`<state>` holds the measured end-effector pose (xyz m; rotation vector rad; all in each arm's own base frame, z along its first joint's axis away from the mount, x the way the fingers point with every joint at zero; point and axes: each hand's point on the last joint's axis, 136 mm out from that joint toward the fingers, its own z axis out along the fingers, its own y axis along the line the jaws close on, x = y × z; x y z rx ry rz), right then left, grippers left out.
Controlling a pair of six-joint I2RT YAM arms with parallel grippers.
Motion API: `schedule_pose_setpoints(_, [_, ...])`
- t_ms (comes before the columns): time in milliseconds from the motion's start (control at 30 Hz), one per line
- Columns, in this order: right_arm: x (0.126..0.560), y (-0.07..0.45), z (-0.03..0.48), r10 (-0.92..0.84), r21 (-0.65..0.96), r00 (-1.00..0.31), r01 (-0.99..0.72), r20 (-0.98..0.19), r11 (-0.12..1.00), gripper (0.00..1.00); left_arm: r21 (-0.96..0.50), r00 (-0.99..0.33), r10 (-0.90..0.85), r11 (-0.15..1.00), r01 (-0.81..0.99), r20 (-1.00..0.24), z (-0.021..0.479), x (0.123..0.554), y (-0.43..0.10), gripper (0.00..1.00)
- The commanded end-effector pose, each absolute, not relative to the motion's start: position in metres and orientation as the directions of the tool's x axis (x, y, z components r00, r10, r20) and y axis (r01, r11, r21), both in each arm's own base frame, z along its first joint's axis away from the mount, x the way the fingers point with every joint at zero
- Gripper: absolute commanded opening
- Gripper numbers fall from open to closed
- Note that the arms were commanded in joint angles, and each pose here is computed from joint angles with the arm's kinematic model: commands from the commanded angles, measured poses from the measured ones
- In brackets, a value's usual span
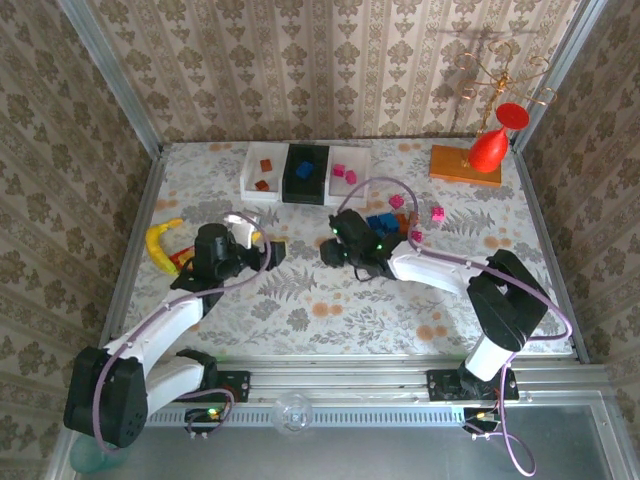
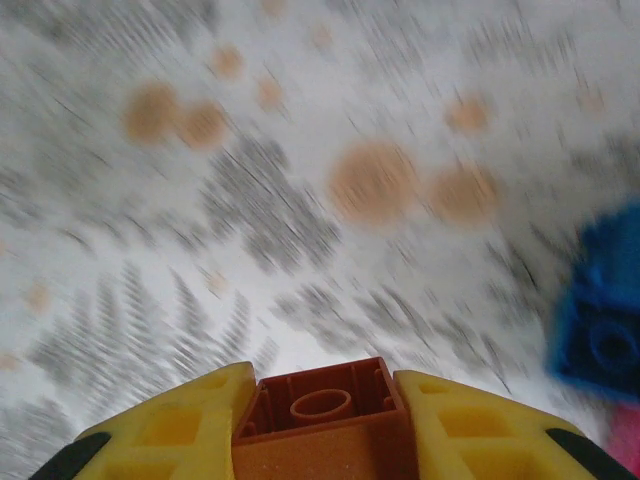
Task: Sort the legos into containers by color
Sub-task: Pick up the lego from the center of the table, then place the lego in the container.
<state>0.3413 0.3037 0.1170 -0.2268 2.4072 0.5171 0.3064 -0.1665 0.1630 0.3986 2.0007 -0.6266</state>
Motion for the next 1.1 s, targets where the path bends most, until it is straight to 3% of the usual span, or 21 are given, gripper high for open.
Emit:
schedule_pose_setpoints(0, [0.373,0.34,0.152,0.023,0.364,-0.689,-0.354,-0.724,0.861,0.33,-0.324,-0.48,-0.164,0.906,0.271,-0.862,0.169,0.33,-0.126,0.81])
schedule_pose_setpoints(167, [0.434,0.38,0.177,0.118,0.411,-0.596,-0.386,-0.795,0.826,0.33,-0.335,-0.472,-0.217,0.925,0.181,-0.854,0.171,0.34,-0.107,0.81])
schedule_pose_setpoints(400, [0.52,0.412,0.173,0.206,0.446,-0.525,-0.385,-0.826,0.808,0.33,-0.316,-0.479,-0.207,0.935,0.158,-0.853,0.172,0.34,-0.1,0.81])
schedule_pose_setpoints(833, [0.607,0.446,0.146,0.173,0.406,-0.477,-0.441,-0.861,0.801,0.38,-0.327,-0.495,-0.195,0.925,0.194,-0.847,0.171,0.332,-0.105,0.81])
schedule_pose_setpoints(933, [0.614,0.448,0.148,0.178,0.401,-0.457,-0.457,-0.872,0.794,0.45,-0.322,-0.493,-0.19,0.926,0.198,-0.849,0.171,0.33,-0.104,0.81])
schedule_pose_setpoints(1067, [0.617,0.441,0.16,0.179,0.393,-0.442,-0.461,-0.879,0.795,0.64,-0.319,-0.496,-0.183,0.925,0.204,-0.849,0.171,0.329,-0.105,0.81])
